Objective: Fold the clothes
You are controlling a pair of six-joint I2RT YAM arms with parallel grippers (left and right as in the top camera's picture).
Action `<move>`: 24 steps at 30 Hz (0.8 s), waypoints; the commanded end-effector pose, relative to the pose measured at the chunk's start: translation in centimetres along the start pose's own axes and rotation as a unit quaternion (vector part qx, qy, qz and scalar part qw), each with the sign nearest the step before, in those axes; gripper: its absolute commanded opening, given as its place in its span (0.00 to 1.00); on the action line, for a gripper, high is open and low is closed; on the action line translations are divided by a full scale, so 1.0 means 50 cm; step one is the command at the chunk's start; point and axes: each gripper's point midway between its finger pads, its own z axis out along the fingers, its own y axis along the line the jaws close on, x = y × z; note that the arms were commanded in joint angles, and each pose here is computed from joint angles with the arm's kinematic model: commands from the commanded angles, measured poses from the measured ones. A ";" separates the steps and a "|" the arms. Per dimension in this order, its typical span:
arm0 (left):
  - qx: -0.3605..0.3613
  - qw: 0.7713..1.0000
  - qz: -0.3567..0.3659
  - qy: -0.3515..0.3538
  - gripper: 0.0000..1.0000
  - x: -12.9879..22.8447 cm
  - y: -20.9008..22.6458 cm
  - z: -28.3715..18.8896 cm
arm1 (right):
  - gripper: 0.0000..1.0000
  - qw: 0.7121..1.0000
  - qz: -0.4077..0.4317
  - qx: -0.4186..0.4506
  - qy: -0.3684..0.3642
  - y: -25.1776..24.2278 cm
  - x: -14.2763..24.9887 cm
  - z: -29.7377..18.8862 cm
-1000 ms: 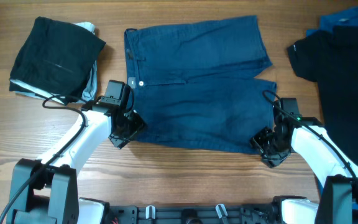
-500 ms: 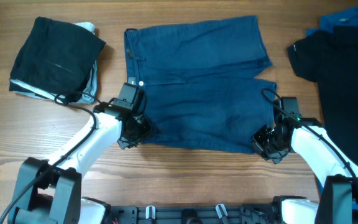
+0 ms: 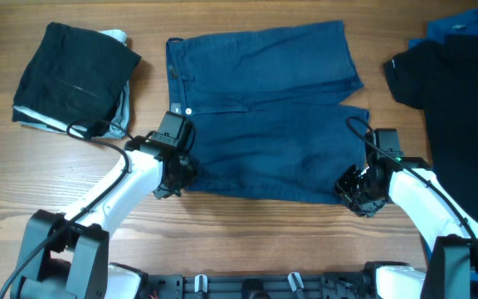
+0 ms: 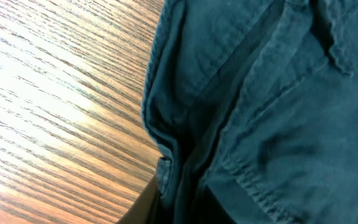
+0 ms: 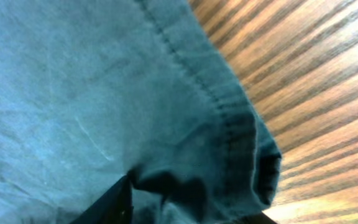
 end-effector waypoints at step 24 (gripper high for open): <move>0.091 0.995 -0.033 -0.039 0.04 0.079 0.076 -0.217 | 0.04 0.985 -0.080 -0.028 -0.153 0.053 -0.044 -0.311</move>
